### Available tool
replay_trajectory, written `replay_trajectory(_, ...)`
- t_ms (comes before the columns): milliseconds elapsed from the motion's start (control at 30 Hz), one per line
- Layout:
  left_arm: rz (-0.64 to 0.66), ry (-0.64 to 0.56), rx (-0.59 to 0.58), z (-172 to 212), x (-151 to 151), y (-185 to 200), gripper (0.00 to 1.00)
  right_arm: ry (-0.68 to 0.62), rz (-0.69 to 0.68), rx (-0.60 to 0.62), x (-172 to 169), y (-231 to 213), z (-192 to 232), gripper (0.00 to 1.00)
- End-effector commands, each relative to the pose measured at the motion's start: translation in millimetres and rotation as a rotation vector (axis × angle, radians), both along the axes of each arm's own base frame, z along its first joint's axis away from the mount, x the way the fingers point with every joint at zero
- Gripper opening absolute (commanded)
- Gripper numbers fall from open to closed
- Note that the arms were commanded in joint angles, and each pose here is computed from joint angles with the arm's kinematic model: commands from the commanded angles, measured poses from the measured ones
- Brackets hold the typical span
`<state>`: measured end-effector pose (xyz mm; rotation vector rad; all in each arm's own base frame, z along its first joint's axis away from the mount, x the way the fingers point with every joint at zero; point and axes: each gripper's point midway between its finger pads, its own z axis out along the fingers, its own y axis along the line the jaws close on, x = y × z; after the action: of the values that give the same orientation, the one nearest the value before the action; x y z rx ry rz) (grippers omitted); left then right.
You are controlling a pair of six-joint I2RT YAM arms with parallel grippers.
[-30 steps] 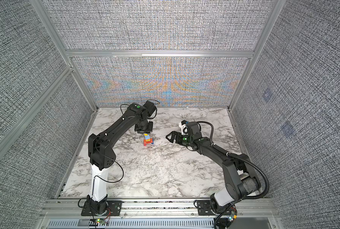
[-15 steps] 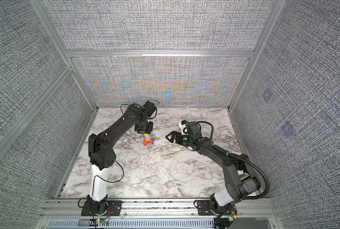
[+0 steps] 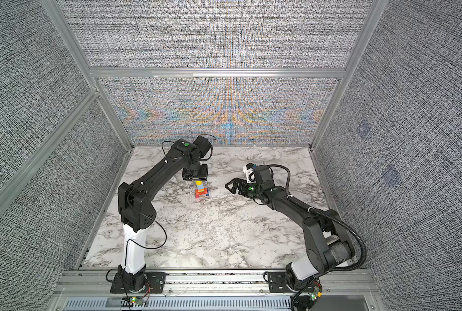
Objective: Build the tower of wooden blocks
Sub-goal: 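Raise the left gripper away and move it over the dark brown square block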
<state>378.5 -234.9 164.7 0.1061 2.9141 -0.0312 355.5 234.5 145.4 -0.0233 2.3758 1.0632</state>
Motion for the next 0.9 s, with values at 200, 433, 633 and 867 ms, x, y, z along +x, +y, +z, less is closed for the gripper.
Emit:
replay_trajectory(200, 0.031, -0.125, 0.083, 51, -7, 41, 0.91, -0.053, -0.018, -0.023, 0, -6, 10, 0.99)
replay_trajectory(433, 0.280, -0.238, 0.049, 66, -15, 114, 0.99, -0.070, -0.045, -0.059, 0, -14, 12, 0.99)
replay_trajectory(633, 0.503, -0.266, 0.058, 24, -22, 184, 0.99, -0.086, -0.055, -0.070, -2, -19, 17, 0.99)
replay_trajectory(867, 0.709, -0.188, 0.013, -24, -18, 219, 0.95, -0.069, -0.054, -0.064, -1, -17, 11, 0.99)
